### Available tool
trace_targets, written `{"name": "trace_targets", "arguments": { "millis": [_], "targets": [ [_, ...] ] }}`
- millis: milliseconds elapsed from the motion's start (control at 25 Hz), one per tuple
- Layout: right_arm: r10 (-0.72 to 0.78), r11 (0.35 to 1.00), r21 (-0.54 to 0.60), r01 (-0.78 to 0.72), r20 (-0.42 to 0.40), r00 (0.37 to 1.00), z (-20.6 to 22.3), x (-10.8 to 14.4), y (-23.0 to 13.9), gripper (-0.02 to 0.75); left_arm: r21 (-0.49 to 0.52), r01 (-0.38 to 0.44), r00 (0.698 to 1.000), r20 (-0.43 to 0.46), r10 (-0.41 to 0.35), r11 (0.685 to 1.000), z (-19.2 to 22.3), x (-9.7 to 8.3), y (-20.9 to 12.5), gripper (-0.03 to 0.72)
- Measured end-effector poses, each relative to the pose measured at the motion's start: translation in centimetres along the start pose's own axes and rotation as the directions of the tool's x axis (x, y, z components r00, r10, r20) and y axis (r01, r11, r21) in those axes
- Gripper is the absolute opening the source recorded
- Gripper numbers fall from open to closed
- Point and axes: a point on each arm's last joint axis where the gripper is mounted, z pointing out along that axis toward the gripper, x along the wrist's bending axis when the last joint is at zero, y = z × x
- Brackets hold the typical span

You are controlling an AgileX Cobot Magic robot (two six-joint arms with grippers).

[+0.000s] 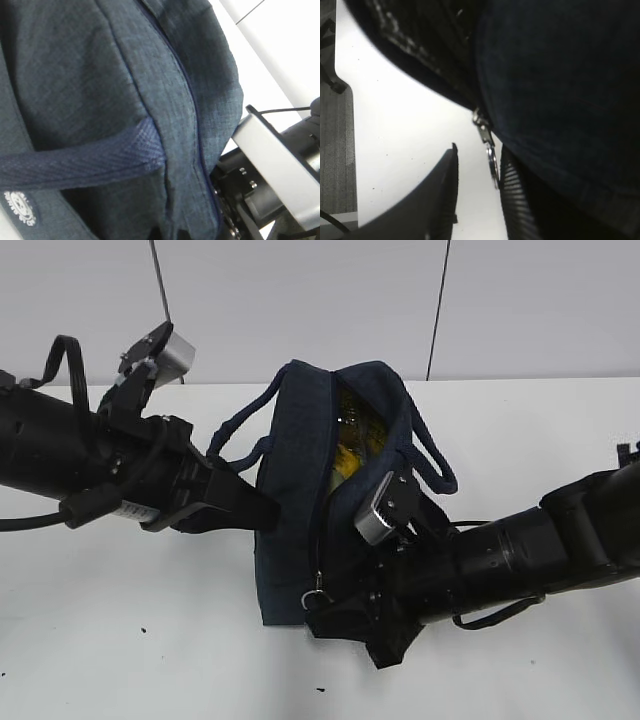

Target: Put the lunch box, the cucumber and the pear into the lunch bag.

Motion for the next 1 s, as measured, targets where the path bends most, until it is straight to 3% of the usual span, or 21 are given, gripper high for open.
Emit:
{"name": "trace_targets", "arguments": {
  "millis": [200,440,760,1000],
  "targets": [
    [0.021,1.0,-0.002,-0.021,-0.001,1.0,0.02,-0.09,0.2,0.218,0.0,0.0,1.0,0.0,0.0,1.0,0.0,0.0,0.0,-0.013],
    [0.026,1.0,-0.002,-0.026,-0.001,1.0,0.02,-0.1,0.22,0.009,0.0,0.0,1.0,0.0,0.0,1.0,0.0,0.0,0.0,-0.013],
    [0.043,0.999,-0.002,-0.043,-0.006,0.999,0.03,-0.07,0.25,0.006,-0.011,0.015,1.0,0.006,-0.015,1.0,0.0,-0.05,0.1,-0.013],
    [0.137,0.991,0.001,-0.137,-0.021,0.99,0.03,0.05,0.3,0.006,-0.013,0.017,1.0,0.007,-0.017,1.0,0.0,-0.06,0.12,-0.012]
  ]
}}
